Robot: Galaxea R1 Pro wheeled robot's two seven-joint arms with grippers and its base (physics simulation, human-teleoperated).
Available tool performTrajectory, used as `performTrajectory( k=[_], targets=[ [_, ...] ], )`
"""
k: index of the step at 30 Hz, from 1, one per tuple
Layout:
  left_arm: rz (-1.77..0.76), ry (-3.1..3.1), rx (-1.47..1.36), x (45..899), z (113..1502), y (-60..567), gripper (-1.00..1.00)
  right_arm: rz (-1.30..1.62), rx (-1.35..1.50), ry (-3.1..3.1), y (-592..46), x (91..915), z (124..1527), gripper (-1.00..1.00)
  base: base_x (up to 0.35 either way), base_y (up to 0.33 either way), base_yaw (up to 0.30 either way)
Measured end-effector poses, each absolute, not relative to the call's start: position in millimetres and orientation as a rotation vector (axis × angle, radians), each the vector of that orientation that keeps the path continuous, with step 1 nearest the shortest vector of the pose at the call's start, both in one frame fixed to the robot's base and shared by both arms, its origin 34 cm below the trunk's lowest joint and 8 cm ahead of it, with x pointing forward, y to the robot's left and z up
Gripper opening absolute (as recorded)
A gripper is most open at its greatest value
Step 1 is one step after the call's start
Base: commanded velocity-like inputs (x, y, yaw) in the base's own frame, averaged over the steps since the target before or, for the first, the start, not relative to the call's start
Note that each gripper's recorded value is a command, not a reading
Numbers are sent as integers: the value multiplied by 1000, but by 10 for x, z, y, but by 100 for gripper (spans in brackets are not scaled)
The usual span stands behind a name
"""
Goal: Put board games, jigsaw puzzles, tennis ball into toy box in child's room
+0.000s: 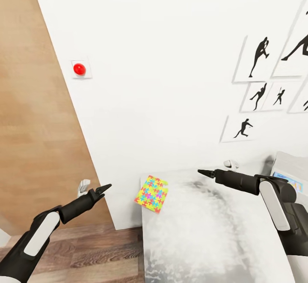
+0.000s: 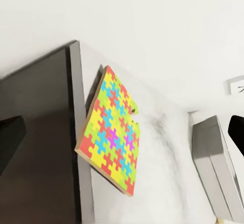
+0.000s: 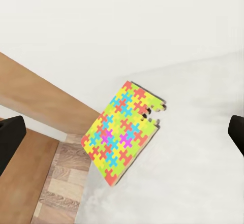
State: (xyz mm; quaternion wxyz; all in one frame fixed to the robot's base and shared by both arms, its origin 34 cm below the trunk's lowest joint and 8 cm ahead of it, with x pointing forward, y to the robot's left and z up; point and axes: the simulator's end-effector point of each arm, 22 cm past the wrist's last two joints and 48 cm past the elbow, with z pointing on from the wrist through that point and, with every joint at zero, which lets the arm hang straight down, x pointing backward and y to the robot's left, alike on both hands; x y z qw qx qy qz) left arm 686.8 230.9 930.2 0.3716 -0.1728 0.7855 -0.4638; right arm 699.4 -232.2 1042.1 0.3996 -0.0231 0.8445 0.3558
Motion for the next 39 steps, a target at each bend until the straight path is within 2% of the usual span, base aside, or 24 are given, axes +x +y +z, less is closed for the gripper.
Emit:
performTrajectory(
  k=[39],
  targets=[
    [-1199,2038,-481,6985,8753,2270,100,893,-66,2134,-2345,7057,10042,100,0,0,0]
  ],
)
